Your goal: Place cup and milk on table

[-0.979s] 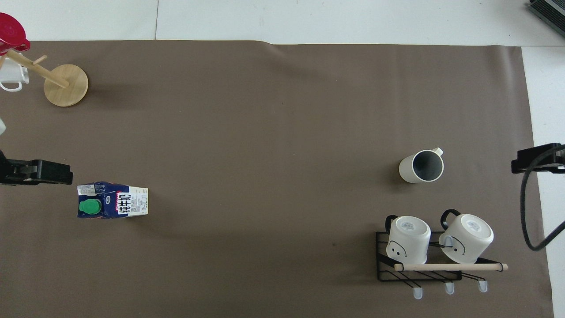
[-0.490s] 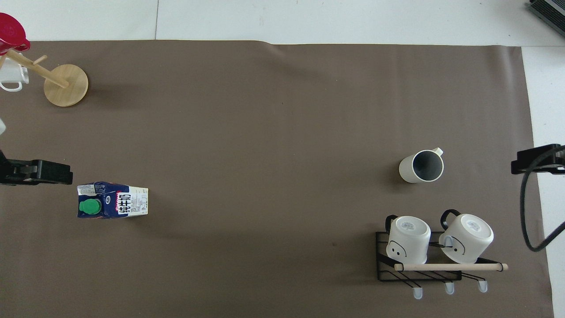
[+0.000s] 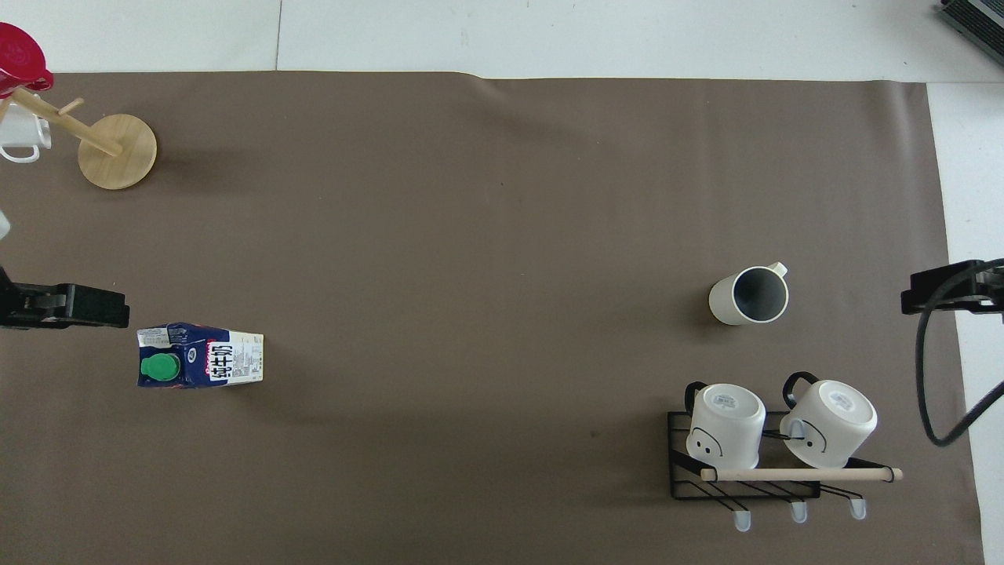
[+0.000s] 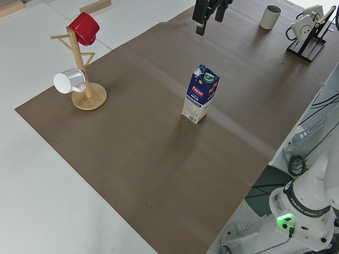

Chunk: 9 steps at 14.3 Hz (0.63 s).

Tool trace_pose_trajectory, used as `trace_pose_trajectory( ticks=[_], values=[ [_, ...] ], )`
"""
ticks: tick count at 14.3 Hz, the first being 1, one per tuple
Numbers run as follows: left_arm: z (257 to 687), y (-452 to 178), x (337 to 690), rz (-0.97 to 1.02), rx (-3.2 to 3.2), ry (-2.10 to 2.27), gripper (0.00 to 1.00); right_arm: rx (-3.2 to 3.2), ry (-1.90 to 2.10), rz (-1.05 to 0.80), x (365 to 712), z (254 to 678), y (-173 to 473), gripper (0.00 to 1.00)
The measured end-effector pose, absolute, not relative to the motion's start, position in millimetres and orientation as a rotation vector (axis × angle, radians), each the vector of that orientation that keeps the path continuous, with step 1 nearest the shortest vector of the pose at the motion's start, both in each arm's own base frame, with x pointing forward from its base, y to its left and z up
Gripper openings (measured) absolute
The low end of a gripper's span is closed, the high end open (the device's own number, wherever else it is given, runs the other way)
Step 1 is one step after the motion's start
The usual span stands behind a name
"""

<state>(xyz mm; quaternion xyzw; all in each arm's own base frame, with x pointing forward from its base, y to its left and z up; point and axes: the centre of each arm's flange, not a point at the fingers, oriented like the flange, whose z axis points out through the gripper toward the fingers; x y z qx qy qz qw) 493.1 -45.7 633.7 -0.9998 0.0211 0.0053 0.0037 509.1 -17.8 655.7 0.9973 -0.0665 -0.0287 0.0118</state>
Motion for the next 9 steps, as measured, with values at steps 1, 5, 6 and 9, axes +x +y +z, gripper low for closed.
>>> trace_pose_trajectory(
  ticks=[1,5,6,9],
  values=[
    [633.7,-45.7,493.1,0.016,-3.133,0.066,1.00,3.109,-0.207,-0.096,509.0,653.8,-17.8,1.00],
    [633.7,-45.7,493.1,0.016,-3.133,0.066,1.00,3.109,-0.207,-0.107,509.0,650.5,-17.8,1.00],
    [633.7,-45.7,493.1,0.017,-3.133,0.066,1.00,3.109,-0.207,-0.110,509.3,648.7,-17.8,1.00],
    [633.7,-45.7,493.1,0.017,-3.133,0.066,1.00,3.122,-0.204,-0.048,518.7,632.0,-16.4,1.00]
  ],
)
